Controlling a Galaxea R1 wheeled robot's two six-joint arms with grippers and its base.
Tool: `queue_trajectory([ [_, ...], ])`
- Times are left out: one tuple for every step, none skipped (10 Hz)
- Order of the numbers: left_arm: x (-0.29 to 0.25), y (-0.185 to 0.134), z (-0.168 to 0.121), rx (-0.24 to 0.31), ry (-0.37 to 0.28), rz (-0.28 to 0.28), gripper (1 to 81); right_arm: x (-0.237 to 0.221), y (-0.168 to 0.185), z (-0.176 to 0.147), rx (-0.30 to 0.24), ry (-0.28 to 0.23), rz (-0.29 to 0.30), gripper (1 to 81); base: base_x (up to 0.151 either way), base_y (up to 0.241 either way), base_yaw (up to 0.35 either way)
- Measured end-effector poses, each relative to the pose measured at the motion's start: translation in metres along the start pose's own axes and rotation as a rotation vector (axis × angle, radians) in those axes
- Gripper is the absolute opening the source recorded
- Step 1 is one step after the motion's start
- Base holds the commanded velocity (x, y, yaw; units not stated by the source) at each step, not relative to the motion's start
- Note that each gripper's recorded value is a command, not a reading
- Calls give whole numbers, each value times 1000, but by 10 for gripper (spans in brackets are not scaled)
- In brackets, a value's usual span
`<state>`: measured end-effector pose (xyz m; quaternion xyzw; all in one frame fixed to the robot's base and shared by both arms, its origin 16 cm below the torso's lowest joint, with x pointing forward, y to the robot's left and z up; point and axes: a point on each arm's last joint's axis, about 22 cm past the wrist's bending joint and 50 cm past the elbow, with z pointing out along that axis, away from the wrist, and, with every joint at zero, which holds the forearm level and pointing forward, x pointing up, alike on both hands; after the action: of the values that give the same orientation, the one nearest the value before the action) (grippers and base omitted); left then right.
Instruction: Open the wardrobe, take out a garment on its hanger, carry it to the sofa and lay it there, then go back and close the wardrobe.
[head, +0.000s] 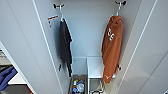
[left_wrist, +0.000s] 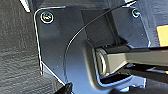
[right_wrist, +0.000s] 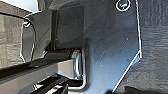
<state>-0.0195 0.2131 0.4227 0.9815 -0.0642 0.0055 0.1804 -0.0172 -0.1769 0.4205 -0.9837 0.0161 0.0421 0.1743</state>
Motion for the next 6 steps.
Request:
queue_trajectory([
  [0,2,3,16,-2,0,811,-17,-14,6,5,-18,-18,811,0,0,0],
  [1,13,9,15,-3,-10,811,-43,-33,11,27,-46,-27,811,0,0,0],
  [2,27,13,1,-1,-25,811,-68,-48,13,43,-74,-3,811,0,0,0],
  [1,37,16,-12,-1,-29,811,-78,-42,12,30,-87,-19,811,0,0,0],
  [-2,34,15,-7,-4,-29,811,-76,-43,12,31,-84,-26,811,0,0,0],
  [-3,28,13,3,-7,-29,811,-74,-45,13,34,-80,-26,811,0,0,0],
])
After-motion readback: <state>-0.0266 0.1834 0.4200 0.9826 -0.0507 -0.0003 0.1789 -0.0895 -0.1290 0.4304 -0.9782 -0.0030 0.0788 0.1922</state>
